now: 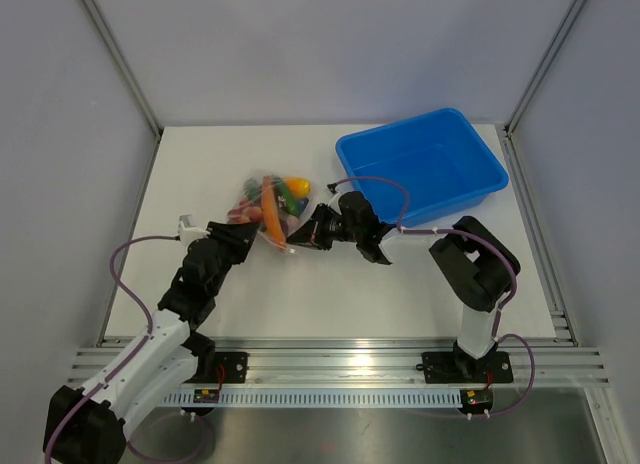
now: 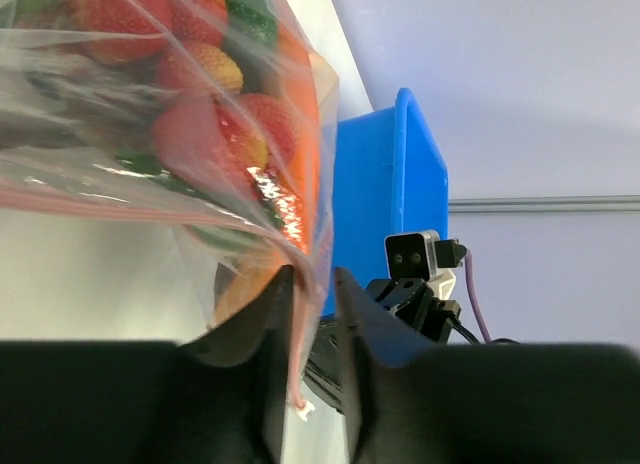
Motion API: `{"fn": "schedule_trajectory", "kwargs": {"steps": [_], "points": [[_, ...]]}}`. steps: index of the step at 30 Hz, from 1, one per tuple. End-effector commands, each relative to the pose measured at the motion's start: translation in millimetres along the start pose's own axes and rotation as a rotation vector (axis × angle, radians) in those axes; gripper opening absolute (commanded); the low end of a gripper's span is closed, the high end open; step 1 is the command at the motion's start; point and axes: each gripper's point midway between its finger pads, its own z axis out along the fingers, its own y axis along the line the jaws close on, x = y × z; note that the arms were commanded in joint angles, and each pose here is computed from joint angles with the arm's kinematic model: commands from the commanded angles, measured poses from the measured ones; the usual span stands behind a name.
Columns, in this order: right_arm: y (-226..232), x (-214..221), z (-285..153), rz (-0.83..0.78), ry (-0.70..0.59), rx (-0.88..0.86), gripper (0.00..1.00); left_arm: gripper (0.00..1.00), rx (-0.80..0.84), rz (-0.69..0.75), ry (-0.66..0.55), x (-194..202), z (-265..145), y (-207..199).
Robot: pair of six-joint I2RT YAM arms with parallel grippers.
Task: Open the zip-top bag and remove the fake food
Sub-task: Adjust the zipper food storage bag at the center of the board.
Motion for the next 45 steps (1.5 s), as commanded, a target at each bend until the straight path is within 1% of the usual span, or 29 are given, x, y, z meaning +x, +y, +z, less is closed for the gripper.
{"fn": "schedule_trajectory", "kwargs": {"steps": [1,2,3,4,5,7,9,11,13,14,15,16,17,19,25,27,30,31,33,34,36,37,39,41,42,45], "points": [[17.0,-8.2,-0.2,-0.047,-0.004,-0.07,0.0,0.37,0.071,0.005,-0.034,-9.7,-6.3,-22.7],[16.7,-8.7,-0.9,-0.052,-0.004,-0.067,0.0,0.49,0.084,0.035,-0.041,-12.0,-9.0,-26.3],[15.9,-11.1,-1.9,-0.058,-0.012,-0.065,0.0,0.57,0.074,0.056,-0.039,-12.2,-10.3,-24.7],[19.6,-14.8,-4.7,-0.07,-0.024,-0.07,0.0,0.63,0.083,0.07,-0.044,-15.2,-12.8,-31.8],[18.0,-17.0,-6.6,-0.089,-0.031,-0.055,0.0,0.73,0.086,0.105,-0.044,-16.0,-14.2,-33.7],[17.6,-24.9,-11.1,-0.121,-0.065,-0.027,0.0,0.79,0.106,0.161,-0.034,-16.7,-17.4,-42.9],[21.2,-31.5,-14.3,-0.143,-0.088,-0.017,0.0,0.86,0.095,0.198,-0.009,-13.3,-16.5,-43.6],[21.1,-37.9,-16.6,-0.16,-0.102,-0.004,0.0,0.87,0.104,0.252,0.014,-10.6,-15.3,-50.4],[22.8,-41.6,-18.2,-0.172,-0.107,-0.004,0.0,0.87,0.099,0.324,0.074,-0.2,-10.4,-49.2],[23.6,-45.1,-18.7,-0.177,-0.116,-0.004,0.0,0.87,0.116,0.356,0.098,3.0,-9.6,-55.6],[23.2,-46.8,-18.8,-0.181,-0.121,-0.001,0.0,0.86,0.158,0.39,0.146,11.5,-11.1,-63.2],[21.1,-47.7,-18.9,-0.189,-0.121,0.01,0.0,0.85,0.159,0.44,0.162,14.4,-7.3,-61.5],[22.9,-51.7,-19.3,-0.195,-0.131,0.014,0.0,0.84,0.189,0.462,0.186,17.6,-9.1,-69.9],[22.5,-54.6,-20.2,-0.208,-0.135,0.02,0.0,0.86,0.203,0.508,0.208,21.1,-9.4,-71.5],[28.0,-69.0,-26.8,-0.217,-0.168,0.034,0.0,0.88,0.254,0.601,0.192,20.2,-13.2,-83.0],[31.7,-74.9,-29.3,-0.212,-0.179,0.032,0.0,0.83,0.252,0.622,0.178,19.4,-12.2,-85.5],[30.7,-84.7,-34.2,-0.189,-0.195,0.038,0.0,0.83,0.241,0.671,0.204,28.2,-7.3,-85.4],[31.6,-88.9,-36.6,-0.179,-0.205,0.034,0.0,0.83,0.267,0.707,0.222,36.5,-9.1,-93.6],[31.5,-90.6,-39.4,-0.169,-0.205,0.029,0.0,0.84,0.229,0.757,0.208,40.5,-1.7,-92.6],[29.7,-94.6,-42.2,-0.159,-0.214,0.027,0.0,0.84,0.241,0.802,0.225,48.5,-5.0,-97.4],[30.9,-96.2,-44.4,-0.15,-0.207,0.014,0.0,0.85,0.226,0.844,0.207,51.9,-3.3,-98.0],[30.3,-98.5,-46.0,-0.144,-0.209,0.013,0.0,0.85,0.25,0.887,0.214,59.1,-6.8,-100.9],[31.3,-101.3,-49.8,-0.136,-0.204,0.001,0.0,0.86,0.233,0.92,0.184,57.2,-7.5,-104.4],[31.9,-102.6,-52.5,-0.131,-0.2,-0.006,0.0,0.86,0.229,0.976,0.192,63.3,-8.9,-104.6],[33.1,-104.1,-54.1,-0.132,-0.201,-0.009,0.0,0.86,0.203,1.004,0.165,59.6,-6.7,-101.9],[37.2,-105.8,-58.8,-0.122,-0.191,-0.026,0.01,0.86,0.19,1.089,0.162,67.7,-4.9,-100.2]]}}
